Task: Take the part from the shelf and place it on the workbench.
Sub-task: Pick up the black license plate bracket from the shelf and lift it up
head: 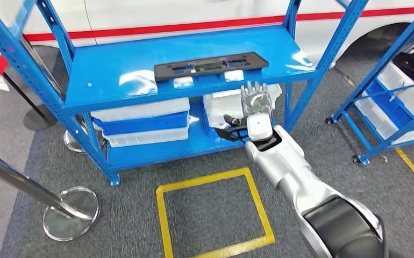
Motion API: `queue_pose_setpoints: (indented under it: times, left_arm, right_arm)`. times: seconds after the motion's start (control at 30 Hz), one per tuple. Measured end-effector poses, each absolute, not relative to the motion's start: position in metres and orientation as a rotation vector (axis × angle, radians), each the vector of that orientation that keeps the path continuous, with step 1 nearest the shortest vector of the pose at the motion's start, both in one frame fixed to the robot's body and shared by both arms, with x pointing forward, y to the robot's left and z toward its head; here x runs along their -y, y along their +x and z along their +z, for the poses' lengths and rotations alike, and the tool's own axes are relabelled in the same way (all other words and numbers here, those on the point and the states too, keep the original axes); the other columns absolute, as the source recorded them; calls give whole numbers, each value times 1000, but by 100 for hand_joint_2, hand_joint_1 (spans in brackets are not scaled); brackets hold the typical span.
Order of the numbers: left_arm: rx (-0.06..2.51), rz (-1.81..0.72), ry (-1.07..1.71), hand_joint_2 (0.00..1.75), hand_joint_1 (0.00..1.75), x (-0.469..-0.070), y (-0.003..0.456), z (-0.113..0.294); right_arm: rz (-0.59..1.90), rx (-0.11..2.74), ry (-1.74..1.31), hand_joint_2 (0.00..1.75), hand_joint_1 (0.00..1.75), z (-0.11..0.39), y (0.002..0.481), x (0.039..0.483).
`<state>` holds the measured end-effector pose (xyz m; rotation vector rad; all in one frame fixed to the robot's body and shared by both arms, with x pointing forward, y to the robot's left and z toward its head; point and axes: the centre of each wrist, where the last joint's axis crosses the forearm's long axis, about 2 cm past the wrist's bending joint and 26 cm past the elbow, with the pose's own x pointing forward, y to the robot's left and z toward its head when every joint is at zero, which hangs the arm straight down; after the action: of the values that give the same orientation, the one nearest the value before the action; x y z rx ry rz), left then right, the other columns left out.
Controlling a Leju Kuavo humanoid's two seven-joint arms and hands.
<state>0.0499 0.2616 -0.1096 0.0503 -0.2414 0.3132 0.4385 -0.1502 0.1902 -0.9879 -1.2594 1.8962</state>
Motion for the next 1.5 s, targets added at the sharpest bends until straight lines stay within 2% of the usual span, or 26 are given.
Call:
queue_pose_setpoints:
  times: [0.33, 0.83, 1.5]
  left_arm:
    - [245, 316, 49, 0, 0, -262, 50, -110]
    - [235, 317, 52, 0, 0, -264, 50, -110]
    - [226, 334, 51, 0, 0, -260, 51, -109]
  right_arm:
    - [1917, 1215, -977, 0, 0, 204, 447, 151]
    - [1857, 1107, -1058, 0, 0, 218, 466, 192]
    - [1863, 1093, -1035, 0, 0, 211, 463, 188]
